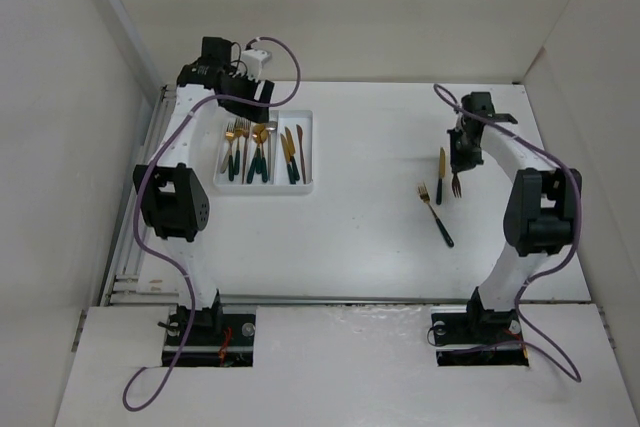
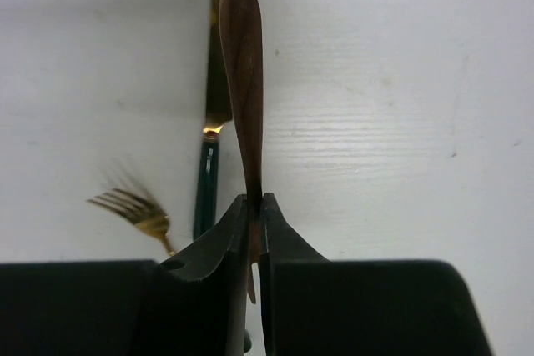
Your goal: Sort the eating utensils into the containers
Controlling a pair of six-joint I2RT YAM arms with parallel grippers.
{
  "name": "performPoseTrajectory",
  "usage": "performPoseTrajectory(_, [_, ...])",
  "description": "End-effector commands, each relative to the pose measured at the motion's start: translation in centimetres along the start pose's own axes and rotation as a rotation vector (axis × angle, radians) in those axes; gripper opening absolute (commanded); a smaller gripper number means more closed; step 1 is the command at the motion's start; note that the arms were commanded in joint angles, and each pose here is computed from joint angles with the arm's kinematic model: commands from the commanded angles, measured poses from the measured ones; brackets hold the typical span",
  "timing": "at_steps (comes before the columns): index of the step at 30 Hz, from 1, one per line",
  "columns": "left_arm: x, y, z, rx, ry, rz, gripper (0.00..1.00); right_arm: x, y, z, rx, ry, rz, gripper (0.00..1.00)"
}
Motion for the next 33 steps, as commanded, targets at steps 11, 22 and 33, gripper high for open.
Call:
performPoseTrajectory(11, [-4.7,9.9,-4.9,-0.266,-1.019,-0.175,0.7,-1.3,13.3,15.1,-0.645,0.206,-0.106,0.0])
performPoseTrajectory(22, [-4.4,13.5,-14.6,-0.535,-1.827,-0.534,0.66,5.0,23.4,26.4,-1.127,0.411,0.031,0.0])
performPoseTrajectory(33, [-2.6,13.3,-20.1,-0.459,-2.038,-0.615,0.66,10.6,26.4,31.1,-1.181,0.496,0.113,0.0])
Point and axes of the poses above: each gripper's point midway between its finger pads, its own y axis back along the fingers, its own z axis along the line the jaws close on, x = y × z, the point moved 1 cm from there along y, back along the fingers, and after that the axes turned 11 degrees about -y, right-handed, at the moved point
